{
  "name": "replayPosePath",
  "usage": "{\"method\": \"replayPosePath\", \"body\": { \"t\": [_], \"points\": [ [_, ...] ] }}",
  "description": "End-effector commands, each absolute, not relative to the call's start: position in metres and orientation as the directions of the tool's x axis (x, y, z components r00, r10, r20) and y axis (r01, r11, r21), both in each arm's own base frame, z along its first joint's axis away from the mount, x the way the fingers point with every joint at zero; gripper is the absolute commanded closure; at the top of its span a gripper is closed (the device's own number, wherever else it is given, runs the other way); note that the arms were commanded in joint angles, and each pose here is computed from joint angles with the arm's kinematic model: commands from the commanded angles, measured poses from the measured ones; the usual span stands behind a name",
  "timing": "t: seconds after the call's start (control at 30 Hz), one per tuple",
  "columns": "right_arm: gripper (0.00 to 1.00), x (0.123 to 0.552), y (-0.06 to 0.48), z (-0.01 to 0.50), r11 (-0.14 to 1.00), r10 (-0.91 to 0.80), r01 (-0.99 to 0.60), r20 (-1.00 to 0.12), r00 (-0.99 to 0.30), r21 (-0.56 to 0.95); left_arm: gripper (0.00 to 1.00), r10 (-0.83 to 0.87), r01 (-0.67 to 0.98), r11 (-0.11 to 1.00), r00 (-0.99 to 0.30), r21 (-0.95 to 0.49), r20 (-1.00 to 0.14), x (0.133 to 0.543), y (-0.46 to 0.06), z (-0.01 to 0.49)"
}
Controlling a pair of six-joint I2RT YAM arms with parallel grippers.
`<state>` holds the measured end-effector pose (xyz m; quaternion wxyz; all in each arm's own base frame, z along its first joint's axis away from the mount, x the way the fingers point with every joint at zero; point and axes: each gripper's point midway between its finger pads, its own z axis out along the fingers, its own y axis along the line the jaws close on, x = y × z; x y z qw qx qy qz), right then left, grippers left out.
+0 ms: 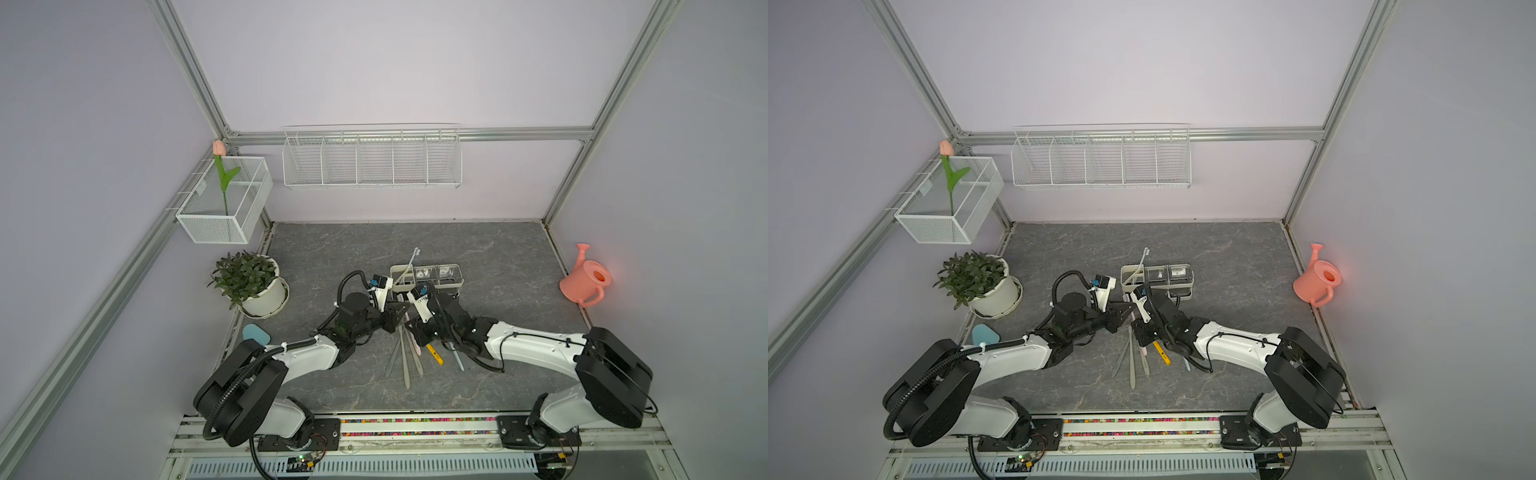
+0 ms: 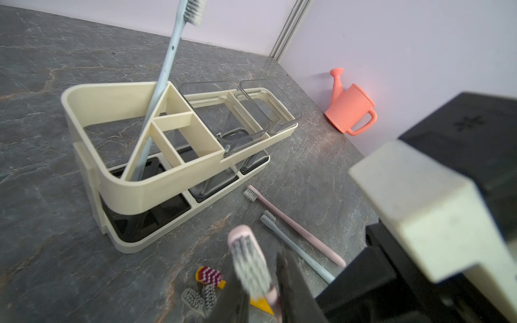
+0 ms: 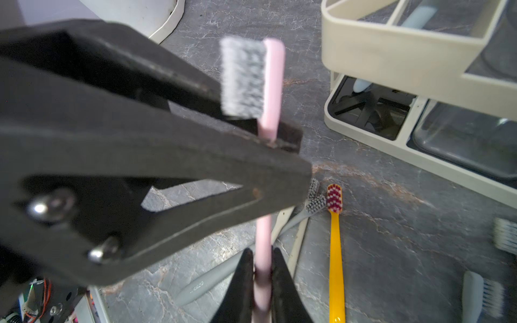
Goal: Place the toothbrush into the toothbrush holder
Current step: Pick up the toothbrush from the center of the board.
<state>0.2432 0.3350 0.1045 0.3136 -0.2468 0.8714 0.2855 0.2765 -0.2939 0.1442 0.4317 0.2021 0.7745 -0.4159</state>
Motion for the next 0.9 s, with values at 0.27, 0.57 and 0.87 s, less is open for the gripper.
{"method": "replayPosePath", "body": {
  "t": [0.27,0.57,0.87],
  "points": [
    [0.84,0.245,0.332,0.111,0.712,-0.237,-0.615,-0.708,-0.665,0.339,1.00,-0.051,0.693,0.547,-0.533,-0.470,-0.845,0.281,-0.302,0.156],
    [0.81,0.244,0.325,0.111,0.724,-0.228,-0.606,-0.715,-0.661,0.329,1.00,-0.051,0.690,0.557,-0.527,-0.462,-0.848,0.281,-0.299,0.157],
    [0.75,0.245,0.313,0.115,0.745,-0.207,-0.588,-0.728,-0.653,0.315,1.00,-0.052,0.686,0.574,-0.515,-0.447,-0.856,0.281,-0.295,0.161]
  ]
}}
